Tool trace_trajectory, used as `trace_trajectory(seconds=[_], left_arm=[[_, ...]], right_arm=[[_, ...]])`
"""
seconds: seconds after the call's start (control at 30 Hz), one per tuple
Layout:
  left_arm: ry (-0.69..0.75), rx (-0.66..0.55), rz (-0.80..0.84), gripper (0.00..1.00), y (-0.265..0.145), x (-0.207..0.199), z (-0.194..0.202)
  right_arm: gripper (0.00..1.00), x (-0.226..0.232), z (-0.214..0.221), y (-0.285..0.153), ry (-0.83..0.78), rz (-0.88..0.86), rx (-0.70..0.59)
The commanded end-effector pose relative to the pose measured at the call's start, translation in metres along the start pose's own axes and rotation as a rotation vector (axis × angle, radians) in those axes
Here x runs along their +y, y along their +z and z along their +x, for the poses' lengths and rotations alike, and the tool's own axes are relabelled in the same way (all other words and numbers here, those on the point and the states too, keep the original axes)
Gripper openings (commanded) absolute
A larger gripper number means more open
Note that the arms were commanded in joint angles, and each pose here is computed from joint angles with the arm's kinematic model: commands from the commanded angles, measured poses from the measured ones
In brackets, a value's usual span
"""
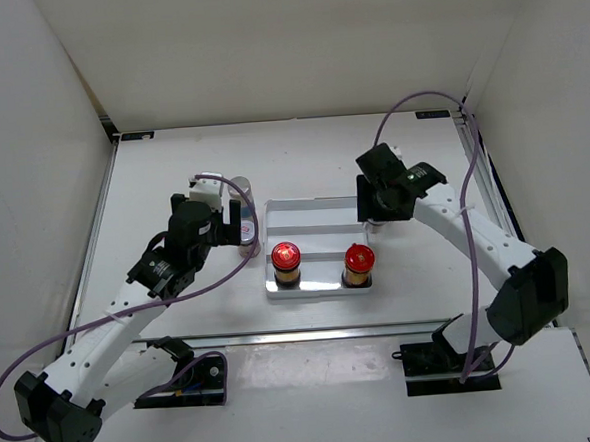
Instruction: Organize the condiment bottles
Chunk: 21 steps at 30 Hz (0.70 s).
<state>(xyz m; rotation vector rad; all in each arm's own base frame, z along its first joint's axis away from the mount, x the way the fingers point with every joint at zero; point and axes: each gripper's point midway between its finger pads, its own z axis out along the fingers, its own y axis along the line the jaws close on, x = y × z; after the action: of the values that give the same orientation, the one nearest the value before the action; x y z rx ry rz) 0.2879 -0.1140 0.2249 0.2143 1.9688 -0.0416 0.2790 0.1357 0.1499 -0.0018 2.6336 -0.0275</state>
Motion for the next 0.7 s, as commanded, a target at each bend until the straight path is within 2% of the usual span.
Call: trace_trajectory(seconds=[0.0, 0.2, 0.37, 0.43, 0.57, 0.67], left_arm=[[-0.007, -0.041, 0.019, 1.00, -0.003, -0.003, -0.013], [-0.016, -0.042, 0.010, 1.00, -0.001, -0.002, -0.011], [-0.005, -0.018, -0.013, 1.00, 0.007, -0.001, -0.003], [-0.001, -0.009, -0.023, 1.00, 0.009, -0.001, -0.001], [-0.001, 0.010, -0.025, 1.00, 0.014, -0.002, 0.004], [0.003, 0.018, -0.026, 1.00, 0.015, -0.003, 0.006]], right_arm=[[0.14, 0.008, -0.044, -0.047, -0.002, -0.012, -0.195], [0.13, 0.046, -0.040, -0.034, -0.074, -0.077, -0.146], [0.13, 0.062, -0.024, 0.005, -0.095, -0.076, -0.074], [0.06, 0.069, -0.017, 0.020, -0.100, -0.089, -0.051], [0.06, 0.076, -0.011, 0.034, -0.105, -0.104, -0.028], [0.13, 0.081, -0.006, 0.043, -0.109, -0.118, -0.007]])
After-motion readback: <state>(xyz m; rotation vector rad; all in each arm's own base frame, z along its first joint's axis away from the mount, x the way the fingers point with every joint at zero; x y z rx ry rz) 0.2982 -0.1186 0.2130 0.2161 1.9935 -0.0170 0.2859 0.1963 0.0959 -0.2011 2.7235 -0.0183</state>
